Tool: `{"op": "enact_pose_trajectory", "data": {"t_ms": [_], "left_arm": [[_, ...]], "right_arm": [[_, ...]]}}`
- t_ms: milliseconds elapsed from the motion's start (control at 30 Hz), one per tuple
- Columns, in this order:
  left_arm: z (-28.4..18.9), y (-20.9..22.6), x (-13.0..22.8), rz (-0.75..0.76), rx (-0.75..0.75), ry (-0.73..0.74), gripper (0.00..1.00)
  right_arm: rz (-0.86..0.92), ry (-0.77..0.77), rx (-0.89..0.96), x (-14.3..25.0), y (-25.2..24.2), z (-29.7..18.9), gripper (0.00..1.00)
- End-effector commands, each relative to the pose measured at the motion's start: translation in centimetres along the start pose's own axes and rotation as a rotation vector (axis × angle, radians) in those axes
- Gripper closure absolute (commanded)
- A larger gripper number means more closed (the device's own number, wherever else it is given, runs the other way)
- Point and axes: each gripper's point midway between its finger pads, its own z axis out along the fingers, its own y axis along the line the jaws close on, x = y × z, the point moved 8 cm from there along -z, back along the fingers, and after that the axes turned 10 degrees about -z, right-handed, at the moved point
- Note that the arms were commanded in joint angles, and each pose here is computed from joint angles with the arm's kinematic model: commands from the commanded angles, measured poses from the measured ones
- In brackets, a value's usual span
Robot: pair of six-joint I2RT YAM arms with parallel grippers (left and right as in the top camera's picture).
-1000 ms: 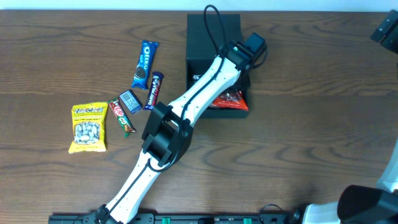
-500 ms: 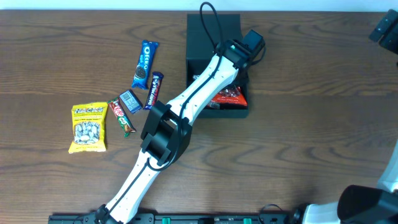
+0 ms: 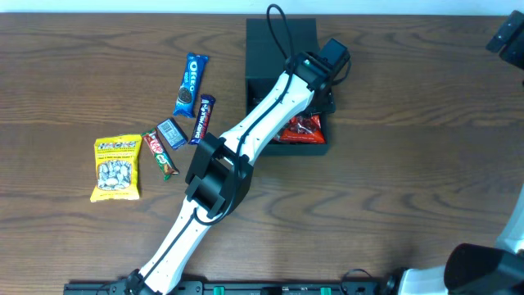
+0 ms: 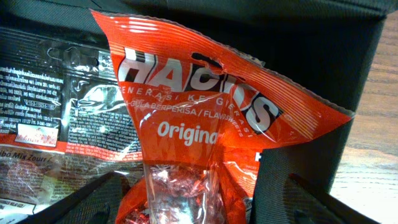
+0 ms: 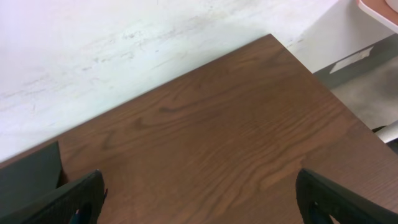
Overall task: Pack container
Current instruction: 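Lower the red Hacks bag into the box with the left gripper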
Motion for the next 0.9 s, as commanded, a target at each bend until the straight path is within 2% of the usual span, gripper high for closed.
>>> {"op": "enact_pose_trajectory", "data": {"t_ms": [0,100,133,167,200,267,567,633,667,700,733,867], "left_arm": [[0.9,0.4,0.2,0.024,-0.027,0.016,0.16],[0.5,0.3,0.2,0.025,-0.023,0.013,0.16],[0.3,0.2,0.1,0.024,-0.018,0.010,0.18],[-0.1,0.1,0.0,0.028,-0.009,0.003,0.32],[-0.4,0.0,-0.1,0.034,-0.003,-0.001,0.58],[-1.1,-0.4,-0.4,0.043,0.017,-0.018,0.94],[-1.9,-0.4,-0.8,0.081,0.006,-0.052,0.94],[-1.9,-0.3,-0.8,0.084,0.005,-0.047,0.71],[-1.9,-0.4,-0.7,0.085,0.009,-0.042,0.70],[-1.9,-0.4,-0.7,0.084,0.012,-0.037,0.85],[-1.9,-0.4,-0.6,0.084,0.016,-0.032,0.94],[-1.9,-0.5,-0.5,0.085,0.024,-0.014,0.94]], "right_arm": [[-0.013,-0.019,0.000,-0.4,-0.1,-0.6,0.02],[-0.013,-0.019,0.000,-0.4,-0.1,-0.6,0.02],[-0.013,-0.019,0.000,-0.4,-0.1,-0.6,0.02],[-0.013,-0.019,0.000,-0.4,-0.1,-0.6,0.02],[-0.013,-0.019,0.000,-0.4,-0.1,-0.6,0.02],[-0.013,-0.020,0.000,-0.4,-0.1,-0.6,0.02],[-0.013,-0.034,0.000,-0.6,-0.1,-0.6,0.01],[-0.013,-0.039,0.000,-0.7,-0.1,-0.6,0.01],[-0.013,-0.041,0.000,-0.8,-0.1,-0.6,0.01],[-0.013,-0.041,0.000,-0.8,-0.1,-0.6,0.01],[-0.012,-0.041,0.000,-0.8,-0.1,-0.6,0.01],[-0.013,-0.040,-0.001,-0.7,-0.1,-0.6,0.01]]}}
